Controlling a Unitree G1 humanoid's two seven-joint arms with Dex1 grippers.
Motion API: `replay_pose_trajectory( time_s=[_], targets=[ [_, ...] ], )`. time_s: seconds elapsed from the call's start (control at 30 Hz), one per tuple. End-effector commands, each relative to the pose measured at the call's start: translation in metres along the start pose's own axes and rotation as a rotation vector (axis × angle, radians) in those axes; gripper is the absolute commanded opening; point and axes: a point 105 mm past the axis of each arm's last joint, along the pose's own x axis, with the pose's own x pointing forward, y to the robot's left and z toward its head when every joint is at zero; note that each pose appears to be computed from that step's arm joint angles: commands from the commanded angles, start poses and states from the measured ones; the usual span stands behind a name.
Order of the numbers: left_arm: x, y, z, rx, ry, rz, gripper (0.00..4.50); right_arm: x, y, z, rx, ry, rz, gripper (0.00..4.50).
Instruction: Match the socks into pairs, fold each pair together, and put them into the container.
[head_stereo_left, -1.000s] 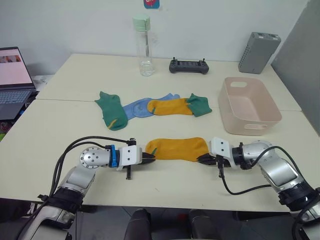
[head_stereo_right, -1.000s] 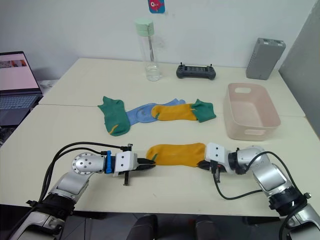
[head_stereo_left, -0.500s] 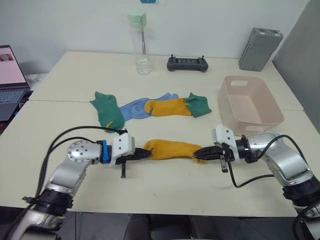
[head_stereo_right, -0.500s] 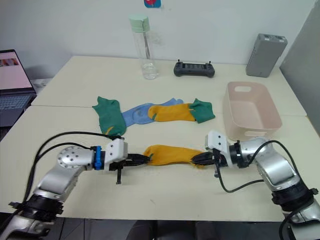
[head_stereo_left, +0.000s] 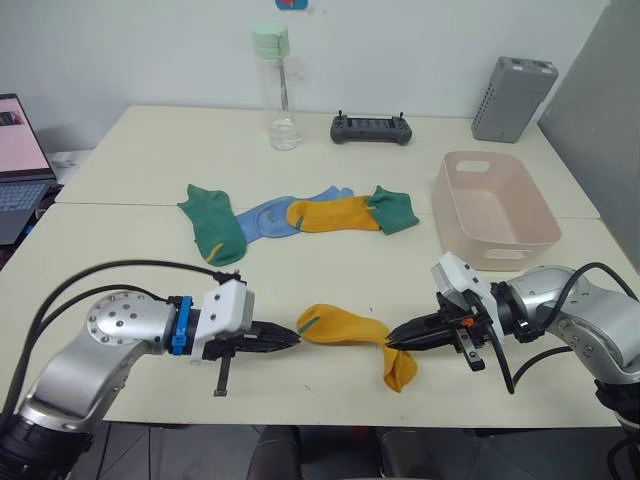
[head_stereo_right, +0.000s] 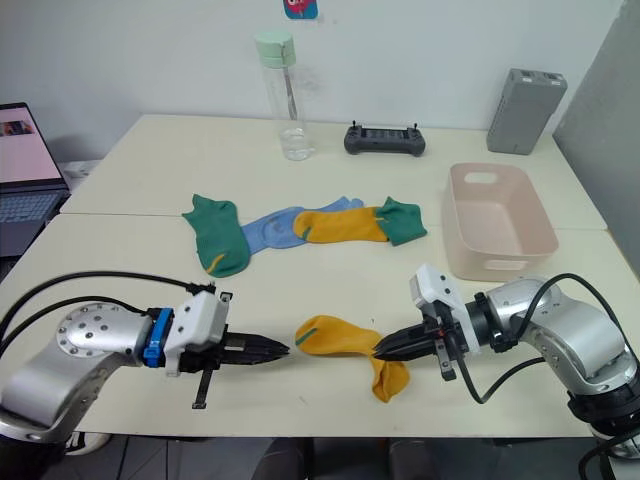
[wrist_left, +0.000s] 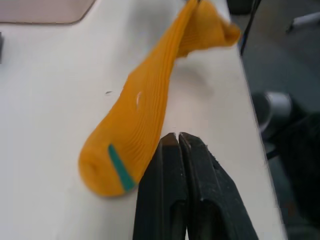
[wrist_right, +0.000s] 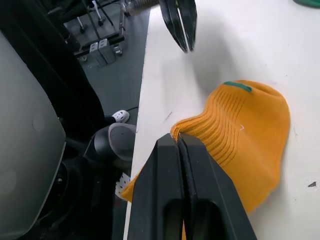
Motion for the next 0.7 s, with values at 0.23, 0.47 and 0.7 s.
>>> replay_pose_trajectory(
  time_s=[0.23,0.47,0.7],
  targets=[
    [0.018,0.016,-0.033,0.345,0.032,0.120,2.11,-0.003,0.002,0.001,-0.017,0.003,-0.007,0.00],
    [0.027,0.024,-0.047,0.443,0.050,0.102,2.11,-0.004,0.001,0.001,-0.015,0.005,-0.011,0.00],
    [0.041,0.031,-0.039,0.498,-0.007,0.095,2.11,-0.005,0.001,0.000,-0.010,0.005,-0.018,0.00]
  ],
)
